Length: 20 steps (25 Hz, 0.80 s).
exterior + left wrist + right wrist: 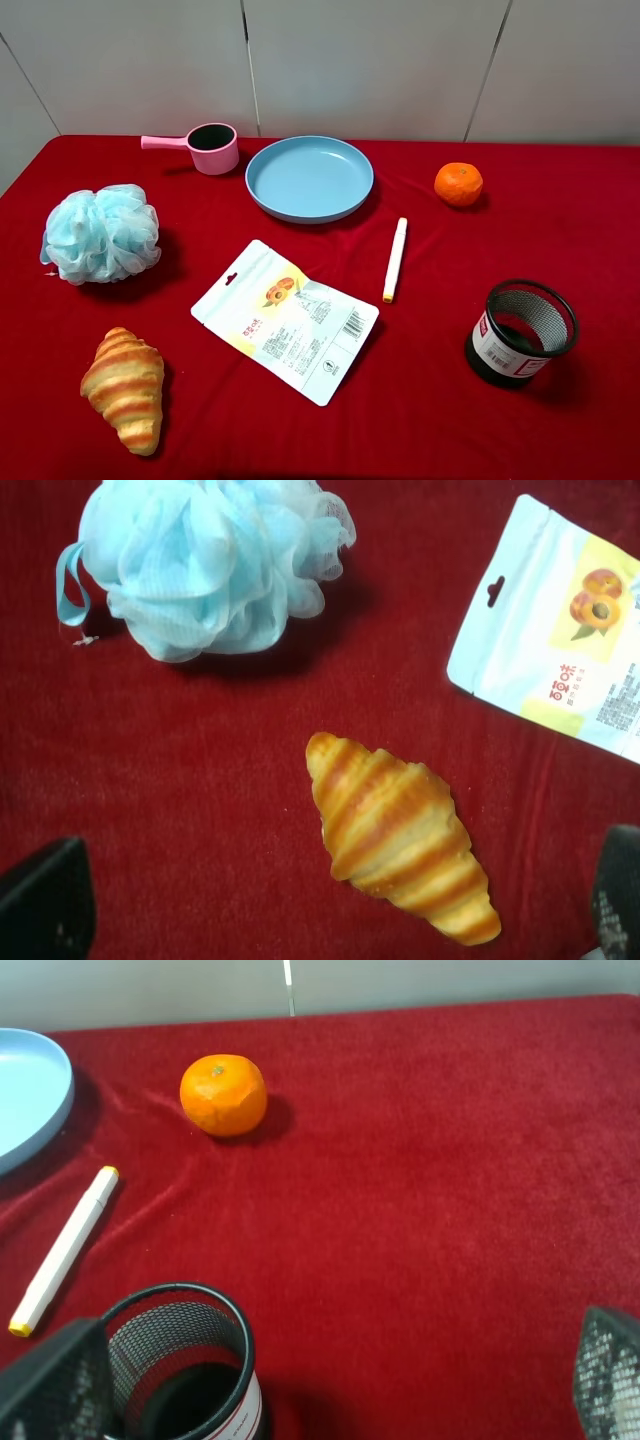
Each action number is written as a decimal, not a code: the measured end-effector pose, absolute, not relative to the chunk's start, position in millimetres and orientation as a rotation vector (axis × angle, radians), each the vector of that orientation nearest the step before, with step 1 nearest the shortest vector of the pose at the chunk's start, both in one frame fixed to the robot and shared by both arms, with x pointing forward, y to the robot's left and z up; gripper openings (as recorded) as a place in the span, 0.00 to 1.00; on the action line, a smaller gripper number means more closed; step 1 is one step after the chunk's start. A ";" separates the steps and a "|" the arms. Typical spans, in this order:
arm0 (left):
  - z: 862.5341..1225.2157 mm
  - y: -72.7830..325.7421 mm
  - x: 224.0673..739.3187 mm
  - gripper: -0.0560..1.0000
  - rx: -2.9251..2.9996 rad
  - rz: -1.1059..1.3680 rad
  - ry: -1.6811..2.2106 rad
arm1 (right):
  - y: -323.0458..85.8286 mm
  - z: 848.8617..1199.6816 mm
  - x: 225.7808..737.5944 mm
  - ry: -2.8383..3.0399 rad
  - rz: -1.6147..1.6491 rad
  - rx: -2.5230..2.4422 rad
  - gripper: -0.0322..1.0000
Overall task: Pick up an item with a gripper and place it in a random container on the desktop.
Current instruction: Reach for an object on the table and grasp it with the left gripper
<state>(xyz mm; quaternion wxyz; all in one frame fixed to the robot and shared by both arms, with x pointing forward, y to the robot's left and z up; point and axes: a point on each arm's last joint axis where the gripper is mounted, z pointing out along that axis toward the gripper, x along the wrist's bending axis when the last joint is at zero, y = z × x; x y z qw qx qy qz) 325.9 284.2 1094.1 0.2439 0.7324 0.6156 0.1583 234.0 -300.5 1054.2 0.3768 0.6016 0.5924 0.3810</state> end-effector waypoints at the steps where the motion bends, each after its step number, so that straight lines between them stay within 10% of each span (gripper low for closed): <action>1: 1096.9 283.9 331.1 0.99 2.005 0.425 1.686 | -300.5 1054.2 234.0 1.515 0.974 1.539 0.70; 20: 1099.7 277.7 431.5 0.99 2.133 0.213 1.820 | -300.5 1054.2 234.0 1.515 0.974 1.539 0.70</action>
